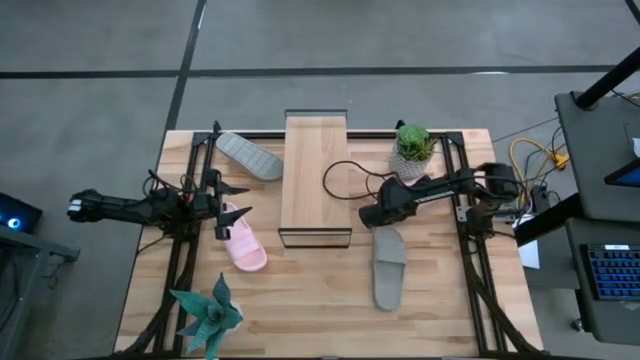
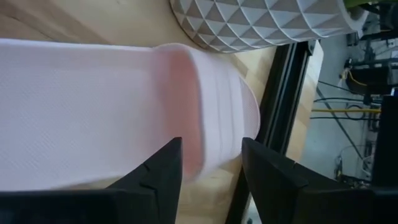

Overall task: Pick and place slides into the shelf
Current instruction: Put the right pink slipper on the shelf

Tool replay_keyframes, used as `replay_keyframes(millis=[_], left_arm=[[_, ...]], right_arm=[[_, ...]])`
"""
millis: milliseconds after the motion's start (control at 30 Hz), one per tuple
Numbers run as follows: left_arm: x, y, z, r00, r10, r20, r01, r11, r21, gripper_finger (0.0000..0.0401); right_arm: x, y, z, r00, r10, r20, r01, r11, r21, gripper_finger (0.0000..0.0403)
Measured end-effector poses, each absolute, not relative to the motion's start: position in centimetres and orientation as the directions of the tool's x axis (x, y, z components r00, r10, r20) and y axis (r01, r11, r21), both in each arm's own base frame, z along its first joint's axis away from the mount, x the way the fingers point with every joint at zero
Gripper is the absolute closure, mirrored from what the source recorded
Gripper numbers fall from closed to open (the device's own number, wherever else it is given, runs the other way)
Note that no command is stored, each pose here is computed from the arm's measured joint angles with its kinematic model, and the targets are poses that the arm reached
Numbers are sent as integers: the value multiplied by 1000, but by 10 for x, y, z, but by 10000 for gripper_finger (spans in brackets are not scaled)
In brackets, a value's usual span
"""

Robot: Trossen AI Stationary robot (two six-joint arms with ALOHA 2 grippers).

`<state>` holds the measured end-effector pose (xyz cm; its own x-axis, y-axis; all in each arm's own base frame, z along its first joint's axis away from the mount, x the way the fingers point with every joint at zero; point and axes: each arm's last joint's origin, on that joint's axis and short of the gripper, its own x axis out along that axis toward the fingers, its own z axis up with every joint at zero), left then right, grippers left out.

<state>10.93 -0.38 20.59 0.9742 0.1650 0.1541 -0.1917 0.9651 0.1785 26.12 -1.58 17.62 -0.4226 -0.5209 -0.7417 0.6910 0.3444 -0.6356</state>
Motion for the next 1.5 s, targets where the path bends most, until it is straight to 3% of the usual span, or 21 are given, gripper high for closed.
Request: replay_keyframes(millis=[600, 767, 1000, 1233, 1500], left_arm=[[109, -4, 206, 974, 165, 155, -192, 965, 179, 190], [109, -4, 206, 974, 165, 155, -192, 965, 179, 190], [109, -4, 206, 974, 166, 155, -193, 965, 179, 190], [109, -4, 206, 974, 166, 155, -193, 965, 179, 190], [109, -4, 206, 974, 166, 156, -193, 965, 179, 190]], right_arm=[[239, -32, 145, -467, -494, -734, 702, 298, -647, 250], [236, -32, 143, -482, -483, -731, 695, 298, -655, 282], [236, -31, 143, -493, -442, -749, 687, 331, -647, 384], [234, -31, 163, -505, -457, -732, 660, 343, -669, 392], [226, -31, 204, -385, -495, -779, 753, 320, -575, 393]])
